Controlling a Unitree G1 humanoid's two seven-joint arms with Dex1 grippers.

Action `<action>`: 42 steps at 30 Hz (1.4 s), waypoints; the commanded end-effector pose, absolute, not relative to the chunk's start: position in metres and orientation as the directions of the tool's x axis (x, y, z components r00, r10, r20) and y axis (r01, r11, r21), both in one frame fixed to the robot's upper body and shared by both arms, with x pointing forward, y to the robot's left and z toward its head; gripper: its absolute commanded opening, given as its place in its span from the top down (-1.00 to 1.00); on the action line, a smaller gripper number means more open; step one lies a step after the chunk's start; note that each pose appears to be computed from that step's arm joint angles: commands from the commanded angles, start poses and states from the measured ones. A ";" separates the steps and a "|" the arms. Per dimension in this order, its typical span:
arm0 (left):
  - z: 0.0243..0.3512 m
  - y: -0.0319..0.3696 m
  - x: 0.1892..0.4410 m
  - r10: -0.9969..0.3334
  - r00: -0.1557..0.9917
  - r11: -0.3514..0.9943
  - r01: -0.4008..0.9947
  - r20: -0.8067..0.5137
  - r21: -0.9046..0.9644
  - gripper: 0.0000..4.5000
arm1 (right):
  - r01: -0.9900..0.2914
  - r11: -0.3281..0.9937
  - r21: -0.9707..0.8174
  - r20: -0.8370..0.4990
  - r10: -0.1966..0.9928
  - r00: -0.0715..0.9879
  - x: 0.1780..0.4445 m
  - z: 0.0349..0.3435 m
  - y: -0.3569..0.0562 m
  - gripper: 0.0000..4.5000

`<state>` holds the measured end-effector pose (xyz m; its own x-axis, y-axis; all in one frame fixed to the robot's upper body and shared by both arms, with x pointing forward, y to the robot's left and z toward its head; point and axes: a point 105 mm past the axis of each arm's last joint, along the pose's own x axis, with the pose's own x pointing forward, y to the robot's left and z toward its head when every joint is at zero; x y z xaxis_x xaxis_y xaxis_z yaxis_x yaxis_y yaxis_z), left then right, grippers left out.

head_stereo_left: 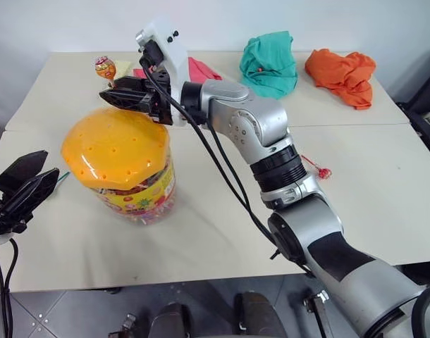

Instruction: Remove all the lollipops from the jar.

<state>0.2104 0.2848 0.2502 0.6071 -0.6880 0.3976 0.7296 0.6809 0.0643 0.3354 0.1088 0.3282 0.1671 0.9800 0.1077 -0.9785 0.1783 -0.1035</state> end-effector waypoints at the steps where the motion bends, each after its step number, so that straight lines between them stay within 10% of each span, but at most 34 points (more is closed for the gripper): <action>1: 0.265 0.280 0.206 -0.702 0.561 0.665 0.737 0.439 0.122 -0.26 | -0.976 0.155 -0.152 0.200 0.972 0.123 0.327 0.352 0.107 0.99; 10: 0.277 0.255 0.205 -0.795 0.455 0.555 0.813 0.401 0.178 -0.26 | -0.931 0.213 -0.298 0.487 0.872 0.043 0.327 0.410 0.029 0.99; 16: 0.281 0.234 0.199 -0.912 0.315 0.374 0.901 0.263 0.218 -0.26 | -0.840 0.336 -0.427 0.070 0.938 0.340 0.346 0.344 -0.103 0.99; 25: 0.269 0.223 0.194 -0.979 0.188 0.200 0.956 0.076 0.213 -0.26 | -0.780 0.448 -0.436 -0.617 0.482 0.622 0.324 0.184 -0.281 0.99; 34: 0.271 0.228 0.198 -0.977 0.203 0.211 0.952 0.057 0.223 -0.26 | -0.742 0.549 -0.385 -0.639 0.422 0.643 0.313 0.144 -0.314 0.99; 42: 0.269 0.252 0.209 -0.926 0.374 0.377 0.910 0.051 0.173 -0.26 | -0.757 0.514 -0.403 -0.472 0.592 0.653 0.306 0.170 -0.299 -0.07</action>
<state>0.2084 0.2417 0.2657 0.3105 -0.9479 0.0708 0.9338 0.3181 0.1635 0.3086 -0.3057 0.1454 0.6373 0.5189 -0.5698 -0.7613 0.5388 -0.3608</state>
